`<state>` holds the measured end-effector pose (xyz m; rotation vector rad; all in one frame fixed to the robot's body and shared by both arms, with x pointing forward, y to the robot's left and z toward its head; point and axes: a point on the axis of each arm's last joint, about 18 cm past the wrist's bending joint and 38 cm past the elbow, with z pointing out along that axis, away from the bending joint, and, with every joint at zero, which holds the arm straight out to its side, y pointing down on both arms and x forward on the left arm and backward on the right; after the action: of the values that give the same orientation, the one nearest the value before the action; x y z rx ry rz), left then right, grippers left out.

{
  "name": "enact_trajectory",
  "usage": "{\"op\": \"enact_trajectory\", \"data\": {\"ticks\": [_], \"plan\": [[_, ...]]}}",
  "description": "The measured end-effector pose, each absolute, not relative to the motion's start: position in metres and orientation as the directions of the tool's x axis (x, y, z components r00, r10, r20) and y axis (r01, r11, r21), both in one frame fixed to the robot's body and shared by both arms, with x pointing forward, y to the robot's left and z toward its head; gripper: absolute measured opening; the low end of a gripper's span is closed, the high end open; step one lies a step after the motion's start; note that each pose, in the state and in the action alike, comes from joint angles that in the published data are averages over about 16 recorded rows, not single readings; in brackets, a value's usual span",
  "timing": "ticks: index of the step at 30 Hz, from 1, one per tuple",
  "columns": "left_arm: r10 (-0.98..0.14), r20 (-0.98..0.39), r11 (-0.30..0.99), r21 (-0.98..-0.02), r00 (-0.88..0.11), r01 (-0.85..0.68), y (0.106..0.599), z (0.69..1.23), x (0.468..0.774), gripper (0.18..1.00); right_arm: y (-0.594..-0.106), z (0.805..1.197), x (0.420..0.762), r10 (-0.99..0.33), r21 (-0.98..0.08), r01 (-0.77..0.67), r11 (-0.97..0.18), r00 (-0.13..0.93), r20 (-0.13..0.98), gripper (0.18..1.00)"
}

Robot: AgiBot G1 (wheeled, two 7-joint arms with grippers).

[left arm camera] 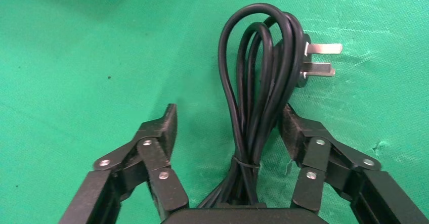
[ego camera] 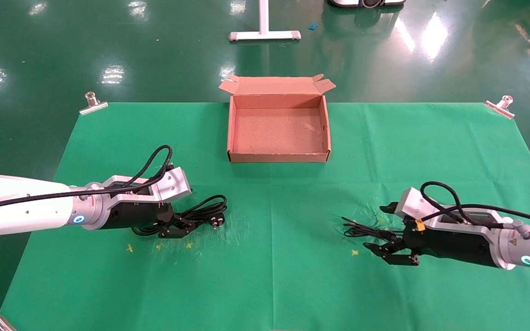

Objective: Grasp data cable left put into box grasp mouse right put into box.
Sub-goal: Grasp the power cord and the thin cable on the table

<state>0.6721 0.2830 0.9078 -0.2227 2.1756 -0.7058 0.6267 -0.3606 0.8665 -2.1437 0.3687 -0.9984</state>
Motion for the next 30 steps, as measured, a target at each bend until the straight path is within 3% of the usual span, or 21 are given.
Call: {"op": "enact_trajectory", "data": {"ticks": [6, 16, 22, 30], "plan": [[-0.382, -0.658, 0.827, -0.556, -0.649, 0.077, 0.283, 0.908, 0.672, 0.681, -0.36, 0.867, 0.628, -0.525, -0.724, 0.043, -0.689, 0.658, 0.539, 0.789], [-0.382, -0.658, 0.827, -0.556, -0.649, 0.077, 0.283, 0.908, 0.672, 0.438, -0.358, 0.862, 0.629, -0.528, -0.729, 0.03, -0.684, 0.669, 0.523, 0.549], [-0.382, -0.658, 0.827, -0.556, -0.649, 0.077, 0.283, 0.908, 0.672, 0.343, -0.36, 0.859, 0.628, -0.535, -0.734, 0.018, -0.679, 0.673, 0.511, 0.416], [-0.382, -0.658, 0.827, -0.556, -0.649, 0.077, 0.283, 0.908, 0.672, 0.296, -0.364, 0.872, 0.626, -0.545, -0.745, 0.028, -0.666, 0.663, 0.513, 0.293]]}}
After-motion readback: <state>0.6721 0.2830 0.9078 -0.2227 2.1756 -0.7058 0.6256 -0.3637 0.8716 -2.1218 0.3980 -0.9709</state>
